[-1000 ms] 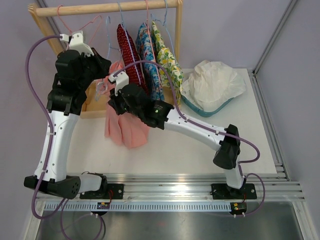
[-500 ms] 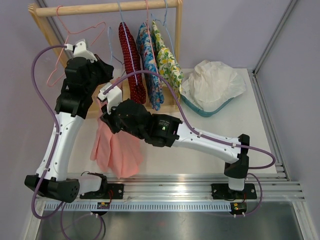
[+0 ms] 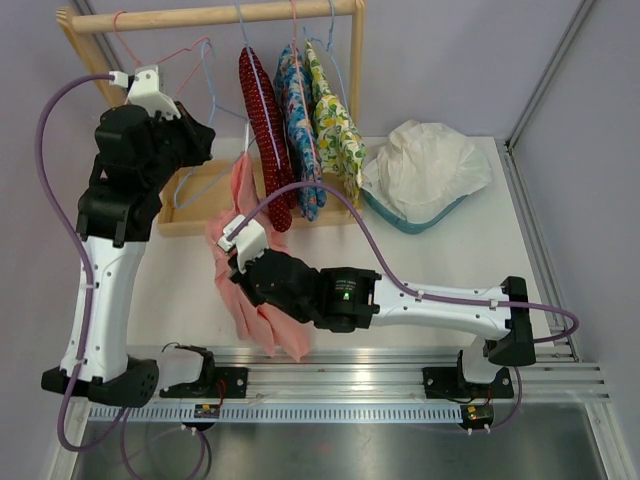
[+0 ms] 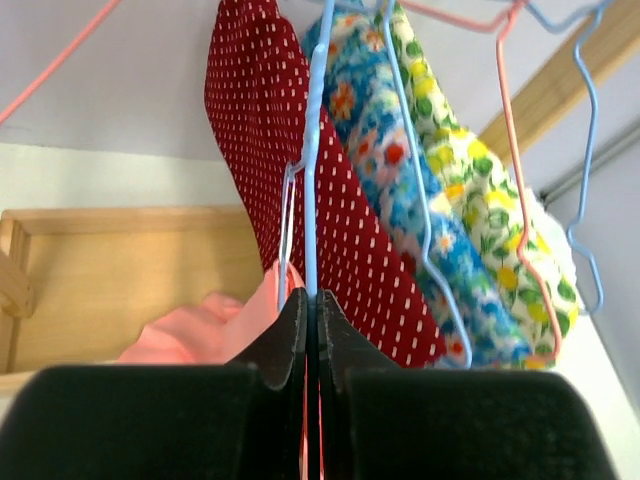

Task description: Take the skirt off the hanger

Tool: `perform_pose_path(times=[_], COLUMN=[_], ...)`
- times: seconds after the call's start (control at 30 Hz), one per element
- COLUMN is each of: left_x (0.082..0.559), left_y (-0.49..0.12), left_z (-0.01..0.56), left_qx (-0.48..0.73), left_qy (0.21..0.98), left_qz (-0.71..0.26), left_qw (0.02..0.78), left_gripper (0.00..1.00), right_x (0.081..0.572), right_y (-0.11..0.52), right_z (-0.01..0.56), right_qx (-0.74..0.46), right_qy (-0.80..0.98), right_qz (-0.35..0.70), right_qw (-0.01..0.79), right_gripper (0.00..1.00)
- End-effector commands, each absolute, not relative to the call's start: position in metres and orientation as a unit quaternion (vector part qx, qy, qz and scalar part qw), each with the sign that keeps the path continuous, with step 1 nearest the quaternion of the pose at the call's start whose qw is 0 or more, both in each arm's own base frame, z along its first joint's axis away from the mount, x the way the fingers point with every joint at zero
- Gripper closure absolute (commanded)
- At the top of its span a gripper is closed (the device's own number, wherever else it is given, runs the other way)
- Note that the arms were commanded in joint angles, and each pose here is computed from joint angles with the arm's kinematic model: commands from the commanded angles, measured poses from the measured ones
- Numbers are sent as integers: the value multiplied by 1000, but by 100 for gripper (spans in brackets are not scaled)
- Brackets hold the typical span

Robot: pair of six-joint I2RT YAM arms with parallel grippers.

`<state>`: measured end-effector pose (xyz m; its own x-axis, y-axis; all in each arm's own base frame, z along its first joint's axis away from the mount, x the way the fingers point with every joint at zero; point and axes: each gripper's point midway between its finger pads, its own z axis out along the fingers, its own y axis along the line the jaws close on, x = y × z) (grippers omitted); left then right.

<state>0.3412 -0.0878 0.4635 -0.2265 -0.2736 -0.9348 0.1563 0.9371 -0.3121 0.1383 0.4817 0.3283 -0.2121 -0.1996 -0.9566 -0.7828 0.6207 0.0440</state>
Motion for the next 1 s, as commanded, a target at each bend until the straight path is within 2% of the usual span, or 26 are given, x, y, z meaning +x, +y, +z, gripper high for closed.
perform_pose_path(times=[0.0, 0.07, 0.27, 0.33, 0.43, 0.5, 0.57, 0.6, 0.67, 0.7, 0.73, 0.8, 0.83, 0.9, 0.97], left_x=[299, 282, 221, 203, 180, 175, 174, 174, 173, 171, 168, 174, 177, 185, 193], left_y=[-92, -95, -80, -80, -96, -101, -92, -88, -83, -83, -81, -76, -69, -62, -58], left_z=[480, 449, 399, 400, 412, 413, 415, 422, 433, 440, 453, 460, 466, 465, 465], left_qx=[21, 34, 65, 69, 92, 103, 91, 83, 79, 78, 76, 64, 53, 36, 24], left_qy=[746, 774, 829, 824, 802, 795, 793, 788, 781, 774, 762, 761, 759, 761, 755], left_qz=[-187, -191, -157, -168, -225, -239, -220, -213, -202, -204, -203, -192, -175, -156, -146], left_qw=[639, 603, 533, 537, 546, 548, 560, 571, 586, 595, 610, 616, 625, 628, 639], left_gripper=[100, 100, 100, 100, 100, 100, 100, 100, 100, 100, 100, 100, 100, 100, 100], right_x=[153, 172, 272, 310, 329, 325, 314, 305, 291, 279, 274, 260, 259, 251, 250], right_y=[478, 478, 452, 437, 421, 412, 402, 392, 374, 357, 341, 307, 284, 247, 206], right_z=[380, 373, 350, 327, 293, 262, 256, 228, 231, 201, 212, 188, 207, 205, 236], right_qx=[-269, -263, -201, -171, -160, -165, -157, -151, -122, -122, -104, -84, -58, -37, -8], right_qy=[710, 721, 761, 785, 811, 826, 831, 847, 848, 864, 859, 874, 863, 866, 844], right_qz=[322, 307, 268, 255, 219, 200, 209, 201, 222, 203, 206, 174, 166, 124, 88], right_qw=[566, 563, 556, 538, 519, 500, 491, 468, 466, 445, 457, 445, 473, 484, 528], right_gripper=[100, 100, 100, 100, 100, 100, 100, 100, 100, 100, 100, 100, 100, 100, 100])
